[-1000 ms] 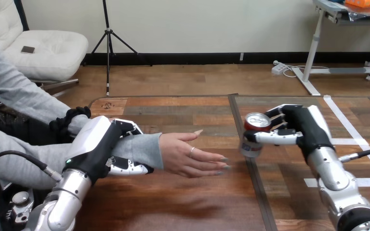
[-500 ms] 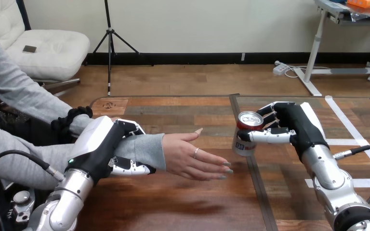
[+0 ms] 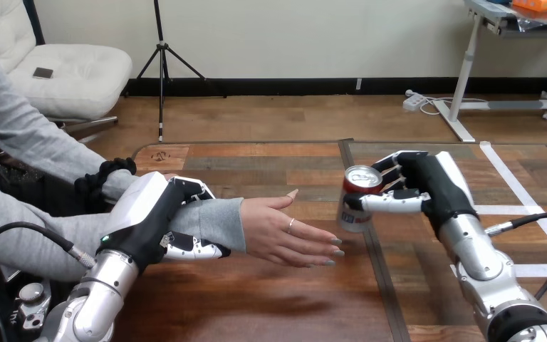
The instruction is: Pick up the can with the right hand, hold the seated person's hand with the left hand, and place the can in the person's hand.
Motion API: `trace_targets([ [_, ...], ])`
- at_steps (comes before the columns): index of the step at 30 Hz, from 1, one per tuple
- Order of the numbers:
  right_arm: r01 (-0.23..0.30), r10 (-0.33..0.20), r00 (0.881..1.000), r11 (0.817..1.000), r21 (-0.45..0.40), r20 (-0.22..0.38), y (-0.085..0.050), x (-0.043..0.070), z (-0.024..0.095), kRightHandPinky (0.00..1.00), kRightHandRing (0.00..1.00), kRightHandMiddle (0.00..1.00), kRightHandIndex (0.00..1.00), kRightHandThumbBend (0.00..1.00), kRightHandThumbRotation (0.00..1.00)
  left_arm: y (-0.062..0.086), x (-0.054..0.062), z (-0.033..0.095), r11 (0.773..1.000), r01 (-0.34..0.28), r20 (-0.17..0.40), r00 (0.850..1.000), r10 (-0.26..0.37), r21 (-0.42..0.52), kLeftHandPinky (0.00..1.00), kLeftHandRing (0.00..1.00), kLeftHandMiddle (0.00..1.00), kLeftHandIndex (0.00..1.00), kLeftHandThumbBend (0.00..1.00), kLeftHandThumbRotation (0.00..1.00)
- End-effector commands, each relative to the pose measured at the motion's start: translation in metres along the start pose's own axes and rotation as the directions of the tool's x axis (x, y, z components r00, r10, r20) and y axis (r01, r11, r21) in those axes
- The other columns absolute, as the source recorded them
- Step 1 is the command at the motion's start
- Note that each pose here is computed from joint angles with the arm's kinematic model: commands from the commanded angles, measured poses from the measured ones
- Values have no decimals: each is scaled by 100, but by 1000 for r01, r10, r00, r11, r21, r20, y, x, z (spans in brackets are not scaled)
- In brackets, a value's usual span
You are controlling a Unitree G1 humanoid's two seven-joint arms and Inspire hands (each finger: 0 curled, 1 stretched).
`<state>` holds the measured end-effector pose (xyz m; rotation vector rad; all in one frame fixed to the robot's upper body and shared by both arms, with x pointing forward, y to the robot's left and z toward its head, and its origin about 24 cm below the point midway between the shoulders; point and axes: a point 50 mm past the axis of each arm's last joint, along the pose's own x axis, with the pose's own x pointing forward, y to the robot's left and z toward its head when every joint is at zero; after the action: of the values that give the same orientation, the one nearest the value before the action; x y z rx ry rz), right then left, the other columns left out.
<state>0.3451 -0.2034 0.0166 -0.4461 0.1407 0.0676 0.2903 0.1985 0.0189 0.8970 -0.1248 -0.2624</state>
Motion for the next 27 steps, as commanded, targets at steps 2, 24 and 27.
trace_targets([
  [2,25,-21,974,1000,-13,226,-9,21,62,34,37,42,46,76,0,35,27,31,991,-131,153,980,129,-1,28,33,39,45,65,0],
  [24,-28,29,953,1000,-10,303,6,20,72,32,35,41,45,76,0,35,26,31,991,-131,153,980,130,-7,29,33,40,45,65,0],
  [27,-35,35,951,999,-7,307,8,20,73,31,35,41,45,76,0,35,27,31,992,-130,151,980,129,-8,29,33,40,45,65,0],
])
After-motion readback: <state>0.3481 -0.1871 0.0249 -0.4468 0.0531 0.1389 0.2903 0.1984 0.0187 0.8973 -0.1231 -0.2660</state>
